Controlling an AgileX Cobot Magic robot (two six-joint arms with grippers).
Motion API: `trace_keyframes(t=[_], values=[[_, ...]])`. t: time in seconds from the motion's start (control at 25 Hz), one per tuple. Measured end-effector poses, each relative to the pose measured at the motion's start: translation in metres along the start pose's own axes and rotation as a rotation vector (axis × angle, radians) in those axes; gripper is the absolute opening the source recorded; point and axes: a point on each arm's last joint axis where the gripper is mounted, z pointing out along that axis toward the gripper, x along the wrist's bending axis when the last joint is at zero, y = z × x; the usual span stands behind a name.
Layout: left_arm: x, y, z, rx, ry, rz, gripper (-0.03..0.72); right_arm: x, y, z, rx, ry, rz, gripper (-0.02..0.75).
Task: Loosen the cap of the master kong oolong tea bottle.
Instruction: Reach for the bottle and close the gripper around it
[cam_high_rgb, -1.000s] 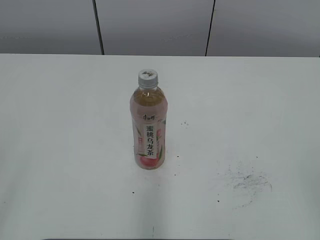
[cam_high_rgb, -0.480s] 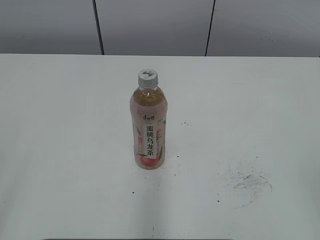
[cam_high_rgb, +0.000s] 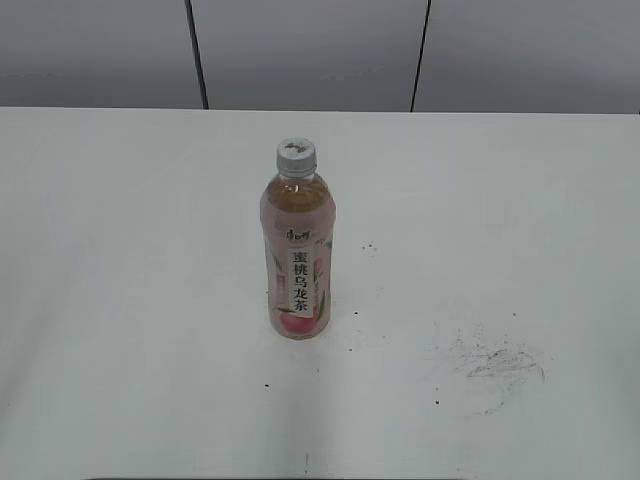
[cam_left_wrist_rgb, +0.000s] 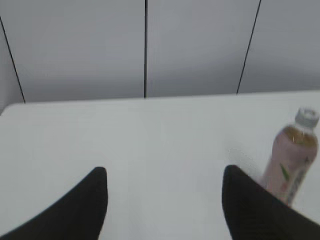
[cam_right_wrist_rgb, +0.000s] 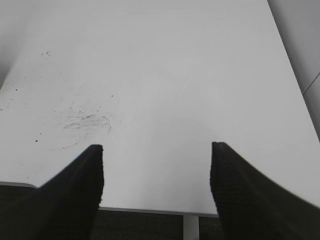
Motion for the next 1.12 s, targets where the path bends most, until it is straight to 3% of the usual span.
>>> trace_keyframes(t=[0.36, 0.64, 0.8, 0.96, 1.12], values=[[0.005, 0.013, 0.074, -0.135, 0.003, -0.107, 0.438, 0.0, 0.0, 0.0, 0.0, 0.0, 0.0, 0.503], [0.013, -0.009, 0.145, -0.122, 0.059, -0.175, 0.438, 0.0, 0.0, 0.0, 0.0, 0.0, 0.0, 0.503], [0.007, -0.022, 0.187, -0.115, 0.032, -0.135, 0.438, 0.0, 0.0, 0.0, 0.0, 0.0, 0.0, 0.503], [-0.012, -0.041, 0.223, -0.141, -0.06, -0.051, 0.438, 0.0, 0.0, 0.0, 0.0, 0.0, 0.0, 0.503], [-0.023, -0.061, 0.252, -0.241, -0.131, -0.054, 0.438, 0.0, 0.0, 0.0, 0.0, 0.0, 0.0, 0.503]])
